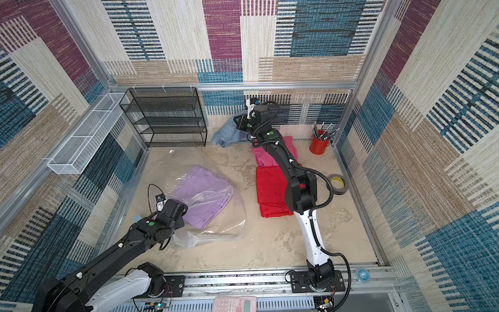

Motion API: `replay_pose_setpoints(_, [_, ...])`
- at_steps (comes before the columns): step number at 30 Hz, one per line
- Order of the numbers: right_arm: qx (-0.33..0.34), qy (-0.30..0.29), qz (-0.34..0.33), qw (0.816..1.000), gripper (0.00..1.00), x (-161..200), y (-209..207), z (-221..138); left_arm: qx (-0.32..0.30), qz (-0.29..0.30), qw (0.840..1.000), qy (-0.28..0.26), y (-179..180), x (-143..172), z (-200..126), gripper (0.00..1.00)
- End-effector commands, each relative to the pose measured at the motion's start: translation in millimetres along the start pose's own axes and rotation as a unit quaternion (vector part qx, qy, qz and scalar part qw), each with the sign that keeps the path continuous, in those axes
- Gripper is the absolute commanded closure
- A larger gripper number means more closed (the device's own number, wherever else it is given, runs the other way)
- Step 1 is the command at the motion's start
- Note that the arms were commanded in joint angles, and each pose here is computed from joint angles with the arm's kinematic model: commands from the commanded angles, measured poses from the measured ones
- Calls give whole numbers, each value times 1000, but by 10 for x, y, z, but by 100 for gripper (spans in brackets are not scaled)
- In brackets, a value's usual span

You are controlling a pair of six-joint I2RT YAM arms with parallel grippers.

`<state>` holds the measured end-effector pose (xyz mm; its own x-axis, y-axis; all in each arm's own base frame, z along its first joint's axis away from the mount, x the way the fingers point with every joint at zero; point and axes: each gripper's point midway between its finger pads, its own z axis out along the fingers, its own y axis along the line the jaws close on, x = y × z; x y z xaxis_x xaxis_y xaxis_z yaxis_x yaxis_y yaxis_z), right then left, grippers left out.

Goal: Take the trousers out of the vacuum bag
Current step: Place the trousers at the center of the board.

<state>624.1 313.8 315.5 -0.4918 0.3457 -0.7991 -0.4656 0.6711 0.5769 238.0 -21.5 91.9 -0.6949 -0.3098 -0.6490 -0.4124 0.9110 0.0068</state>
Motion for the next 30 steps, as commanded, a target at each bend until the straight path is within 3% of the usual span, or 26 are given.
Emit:
replay_pose_setpoints(1, [-11, -50, -14, 999, 100, -132, 30, 161, -3, 13, 1000, 2, 62, 29, -36, 100])
replay_pose_setpoints(8, [14, -8, -18, 1000, 100, 581, -113, 437, -3, 28, 1000, 1, 70, 20, -52, 100])
replay_pose_setpoints(17, [43, 31, 22, 998, 100, 1429, -305, 351, 9, 40, 999, -10, 3, -88, -107, 100])
replay_pose_setpoints(29, [55, 79, 78, 992, 99, 2137, -610, 172, 26, 36, 999, -11, -49, -105, -135, 100])
replay_pose_setpoints(30, [52, 83, 79, 992, 92, 2150, -597, 166, 29, 35, 999, -12, -63, -116, -143, 100])
